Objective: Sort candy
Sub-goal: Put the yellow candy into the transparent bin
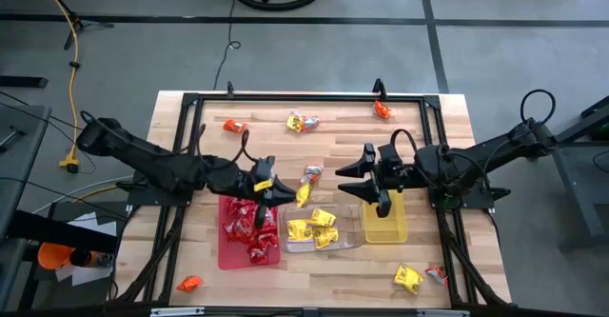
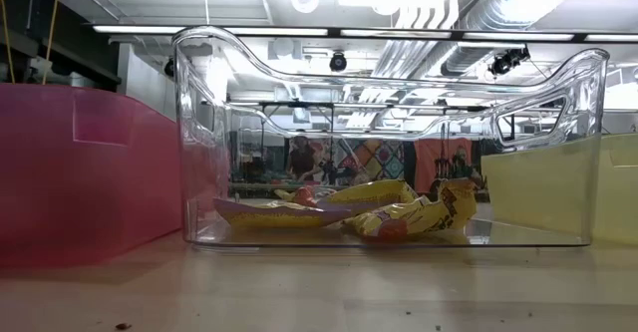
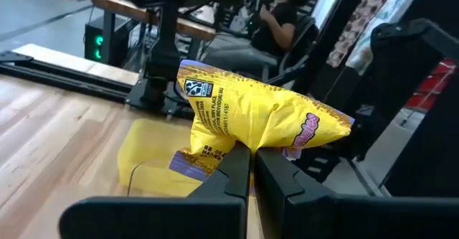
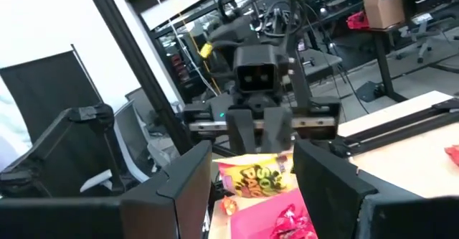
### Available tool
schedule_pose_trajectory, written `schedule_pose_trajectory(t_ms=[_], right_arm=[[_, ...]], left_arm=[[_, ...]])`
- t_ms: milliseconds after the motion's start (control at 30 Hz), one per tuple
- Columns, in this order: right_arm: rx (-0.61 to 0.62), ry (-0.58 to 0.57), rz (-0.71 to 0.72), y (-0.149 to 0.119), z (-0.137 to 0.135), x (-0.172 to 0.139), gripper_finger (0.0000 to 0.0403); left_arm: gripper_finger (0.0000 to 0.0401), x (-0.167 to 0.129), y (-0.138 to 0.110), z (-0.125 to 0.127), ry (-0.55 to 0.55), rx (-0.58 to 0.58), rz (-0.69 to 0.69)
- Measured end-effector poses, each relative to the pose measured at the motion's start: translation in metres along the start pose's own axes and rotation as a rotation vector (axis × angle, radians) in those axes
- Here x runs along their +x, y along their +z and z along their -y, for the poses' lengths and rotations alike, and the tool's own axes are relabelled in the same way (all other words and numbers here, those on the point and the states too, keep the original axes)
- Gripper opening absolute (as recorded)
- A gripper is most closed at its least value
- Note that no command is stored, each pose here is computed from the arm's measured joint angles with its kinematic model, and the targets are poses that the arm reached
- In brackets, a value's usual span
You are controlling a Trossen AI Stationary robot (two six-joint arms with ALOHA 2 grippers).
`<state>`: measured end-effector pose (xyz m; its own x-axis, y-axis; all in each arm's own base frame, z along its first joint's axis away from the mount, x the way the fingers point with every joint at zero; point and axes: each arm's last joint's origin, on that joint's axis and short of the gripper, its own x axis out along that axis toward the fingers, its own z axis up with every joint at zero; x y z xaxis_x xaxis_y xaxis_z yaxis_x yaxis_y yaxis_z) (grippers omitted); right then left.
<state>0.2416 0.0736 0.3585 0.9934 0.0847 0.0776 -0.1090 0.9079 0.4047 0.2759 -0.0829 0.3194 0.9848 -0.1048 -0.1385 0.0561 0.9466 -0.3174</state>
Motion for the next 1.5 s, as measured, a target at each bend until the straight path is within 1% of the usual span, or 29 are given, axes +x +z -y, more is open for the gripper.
schedule_pose_trajectory(t_ms=[500,633,767,900,1033,1200,1300,1400,1500], right_arm=[[-0.018,-0.014,-0.005,0.000,0.002,0.000,0.0193],[-0.018,-0.015,-0.005,0.000,0.002,0.000,0.0193],[-0.018,-0.015,-0.004,0.000,0.002,0.000,0.0193],[-0.018,-0.027,0.000,0.000,0.003,0.000,0.0193],[-0.018,-0.055,0.012,0.000,0.004,0.000,0.0193],[-0.018,-0.058,0.013,0.000,0.004,0.000,0.0193],[-0.018,-0.058,0.013,0.000,0.004,0.000,0.0193],[-0.011,-0.058,0.013,0.000,0.004,0.000,0.0193],[-0.010,-0.057,0.015,0.001,0.004,0.000,0.0193]], left_arm=[[0.0001,0.004,-0.006,-0.001,0.027,-0.003,-0.020],[0.0015,0.004,-0.005,-0.001,0.031,-0.004,-0.018],[0.0040,0.004,-0.005,-0.001,0.024,-0.004,-0.020],[0.0074,0.004,-0.005,-0.001,0.022,-0.004,-0.020],[0.0118,0.004,-0.005,-0.001,0.022,-0.004,-0.020],[0.0180,0.004,-0.005,-0.001,0.022,-0.004,-0.019],[0.0210,0.003,-0.002,-0.004,0.031,-0.007,-0.011],[0.0229,-0.001,0.006,-0.010,0.056,-0.015,0.017],[0.0236,-0.008,0.021,-0.022,0.139,-0.030,0.028]])
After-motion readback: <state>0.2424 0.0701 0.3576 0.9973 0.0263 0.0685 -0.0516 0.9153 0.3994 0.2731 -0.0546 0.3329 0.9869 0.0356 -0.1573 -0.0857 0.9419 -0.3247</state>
